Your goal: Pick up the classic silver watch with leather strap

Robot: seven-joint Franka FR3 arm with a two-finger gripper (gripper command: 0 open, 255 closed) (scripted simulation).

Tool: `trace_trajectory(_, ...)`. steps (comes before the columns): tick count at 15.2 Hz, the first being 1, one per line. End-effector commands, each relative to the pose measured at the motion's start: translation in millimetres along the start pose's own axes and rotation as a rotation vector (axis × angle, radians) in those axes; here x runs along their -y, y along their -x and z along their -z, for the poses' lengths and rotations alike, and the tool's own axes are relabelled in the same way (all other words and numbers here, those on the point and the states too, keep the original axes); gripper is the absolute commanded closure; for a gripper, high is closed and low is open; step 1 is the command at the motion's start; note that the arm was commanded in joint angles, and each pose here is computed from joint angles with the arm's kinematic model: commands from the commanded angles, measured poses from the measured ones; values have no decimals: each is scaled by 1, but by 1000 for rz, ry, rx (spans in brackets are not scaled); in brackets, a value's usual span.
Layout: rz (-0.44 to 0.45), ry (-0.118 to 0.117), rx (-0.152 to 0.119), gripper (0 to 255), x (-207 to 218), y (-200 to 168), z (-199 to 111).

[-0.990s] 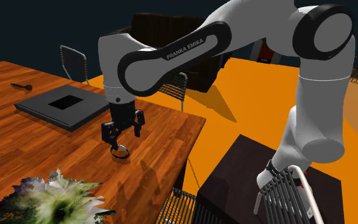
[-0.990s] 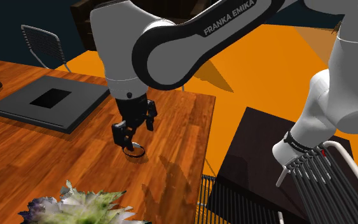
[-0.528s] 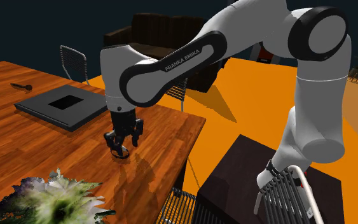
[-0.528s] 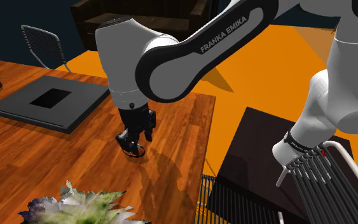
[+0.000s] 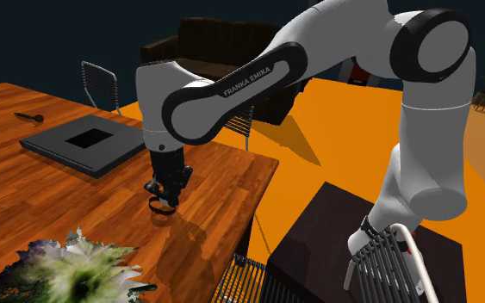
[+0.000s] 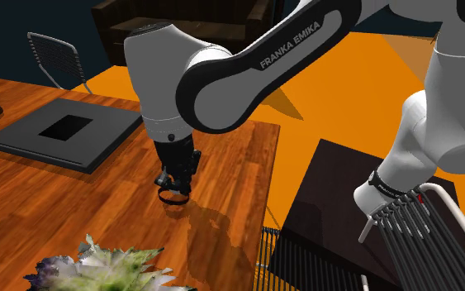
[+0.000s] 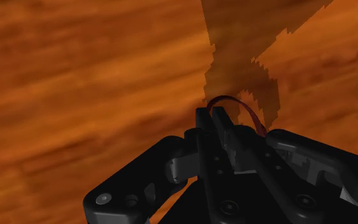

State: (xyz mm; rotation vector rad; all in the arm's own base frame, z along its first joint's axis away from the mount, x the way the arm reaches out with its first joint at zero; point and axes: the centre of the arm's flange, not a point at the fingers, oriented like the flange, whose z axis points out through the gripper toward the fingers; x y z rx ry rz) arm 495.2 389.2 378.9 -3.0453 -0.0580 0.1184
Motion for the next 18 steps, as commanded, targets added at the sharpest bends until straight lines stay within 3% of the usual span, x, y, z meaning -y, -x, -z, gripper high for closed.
trace_trajectory(1, 0, 0, 0, 255, 0, 0, -1)
trace_trajectory(18, 0, 0, 0, 255, 7, 6, 79)
